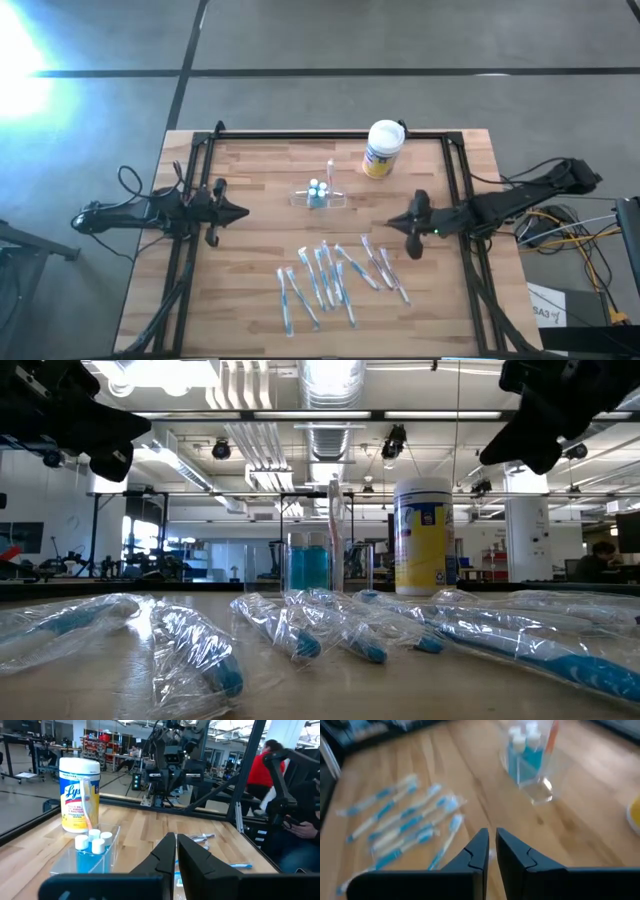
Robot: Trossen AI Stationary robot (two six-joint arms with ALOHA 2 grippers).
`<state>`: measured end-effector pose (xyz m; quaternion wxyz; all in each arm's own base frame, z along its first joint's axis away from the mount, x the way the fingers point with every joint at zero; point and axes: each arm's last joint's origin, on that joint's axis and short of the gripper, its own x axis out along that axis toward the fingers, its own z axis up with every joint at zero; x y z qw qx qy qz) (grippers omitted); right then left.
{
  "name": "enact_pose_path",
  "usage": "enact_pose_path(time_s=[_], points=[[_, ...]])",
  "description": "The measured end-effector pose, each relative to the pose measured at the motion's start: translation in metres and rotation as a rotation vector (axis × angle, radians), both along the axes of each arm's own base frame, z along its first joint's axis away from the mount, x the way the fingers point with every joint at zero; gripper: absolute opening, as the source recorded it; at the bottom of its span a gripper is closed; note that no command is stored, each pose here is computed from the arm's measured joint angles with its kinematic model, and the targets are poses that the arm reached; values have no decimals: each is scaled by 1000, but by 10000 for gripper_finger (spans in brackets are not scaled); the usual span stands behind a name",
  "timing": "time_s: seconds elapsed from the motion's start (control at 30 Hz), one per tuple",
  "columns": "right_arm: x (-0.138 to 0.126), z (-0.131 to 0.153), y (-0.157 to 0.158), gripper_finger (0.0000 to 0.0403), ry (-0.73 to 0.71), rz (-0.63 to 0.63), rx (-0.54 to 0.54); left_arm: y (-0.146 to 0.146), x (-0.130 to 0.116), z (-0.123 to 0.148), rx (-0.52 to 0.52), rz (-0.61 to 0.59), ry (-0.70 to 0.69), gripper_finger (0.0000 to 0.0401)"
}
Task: Pick & Place toothbrushing station
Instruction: Put the left purple toothbrush into the transparent organizer
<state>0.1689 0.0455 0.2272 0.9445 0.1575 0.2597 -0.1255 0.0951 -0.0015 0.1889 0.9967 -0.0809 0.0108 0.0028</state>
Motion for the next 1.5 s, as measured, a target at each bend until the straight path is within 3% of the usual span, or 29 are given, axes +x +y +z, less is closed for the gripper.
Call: enact_pose_path(time_s=[0.27,0.53,0.7,0.87,0.97,1.13,1.5], points=[[39,9,17,47,246,22,80,0,0,0,-3,0,0,19],[82,0,33,123,428,-36,125,0,0,-1,-42,1,9,25],[104,-13,38,168,564,-145,140,0,0,-4,-56,-2,41,24],[126,-32,43,195,720,-181,88,0,0,-6,-77,0,65,26],[138,-42,45,201,805,-180,51,0,0,-6,-77,0,64,30],[151,-62,42,203,902,-161,84,0,0,-6,-76,1,63,33],[152,-74,30,203,942,-182,110,0,0,-6,-79,1,66,36]])
